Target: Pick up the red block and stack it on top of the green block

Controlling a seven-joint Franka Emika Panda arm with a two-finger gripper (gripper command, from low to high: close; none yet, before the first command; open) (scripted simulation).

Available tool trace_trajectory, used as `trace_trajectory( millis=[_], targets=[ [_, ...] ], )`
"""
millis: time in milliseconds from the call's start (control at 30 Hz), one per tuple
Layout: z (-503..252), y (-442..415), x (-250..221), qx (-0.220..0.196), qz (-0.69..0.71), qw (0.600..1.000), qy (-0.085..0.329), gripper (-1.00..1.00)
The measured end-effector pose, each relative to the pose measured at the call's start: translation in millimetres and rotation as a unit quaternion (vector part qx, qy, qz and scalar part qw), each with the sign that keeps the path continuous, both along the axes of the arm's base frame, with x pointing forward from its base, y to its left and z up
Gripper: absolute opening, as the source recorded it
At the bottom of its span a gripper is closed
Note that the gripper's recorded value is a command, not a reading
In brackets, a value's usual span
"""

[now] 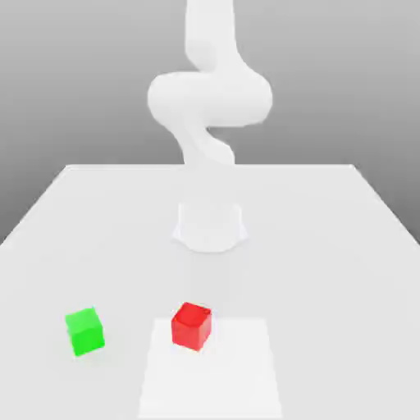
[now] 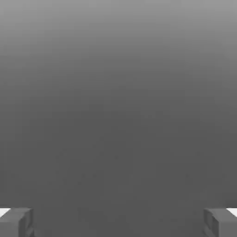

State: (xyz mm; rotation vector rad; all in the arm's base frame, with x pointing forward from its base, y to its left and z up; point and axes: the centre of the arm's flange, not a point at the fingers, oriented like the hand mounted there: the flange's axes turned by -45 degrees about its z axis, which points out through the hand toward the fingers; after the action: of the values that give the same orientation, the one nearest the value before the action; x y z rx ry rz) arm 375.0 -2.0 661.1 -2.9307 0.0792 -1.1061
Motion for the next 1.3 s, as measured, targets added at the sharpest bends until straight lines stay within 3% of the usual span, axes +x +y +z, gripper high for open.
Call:
trace_trajectory(
  millis=[133,300,600,800,833,1067,1300],
  targets=[
    [-99.2,-6.2,37.8,0.016,-0.034,0.997,0.075,0.0],
    [-224.3,-16.0,50.5,0.036,-0.078,0.982,0.165,0.0],
    [-446.5,-28.3,-17.7,0.069,-0.168,0.925,0.334,0.0],
    [-508.4,-28.4,-26.1,0.071,-0.174,0.919,0.346,0.0],
    [-514.7,-28.4,-26.8,0.071,-0.174,0.919,0.346,-1.0],
    [-515.0,-28.2,-26.8,0.071,-0.174,0.919,0.345,-1.0],
    [-460.0,-28.1,-26.5,0.071,-0.174,0.919,0.345,-1.0]
  ],
)
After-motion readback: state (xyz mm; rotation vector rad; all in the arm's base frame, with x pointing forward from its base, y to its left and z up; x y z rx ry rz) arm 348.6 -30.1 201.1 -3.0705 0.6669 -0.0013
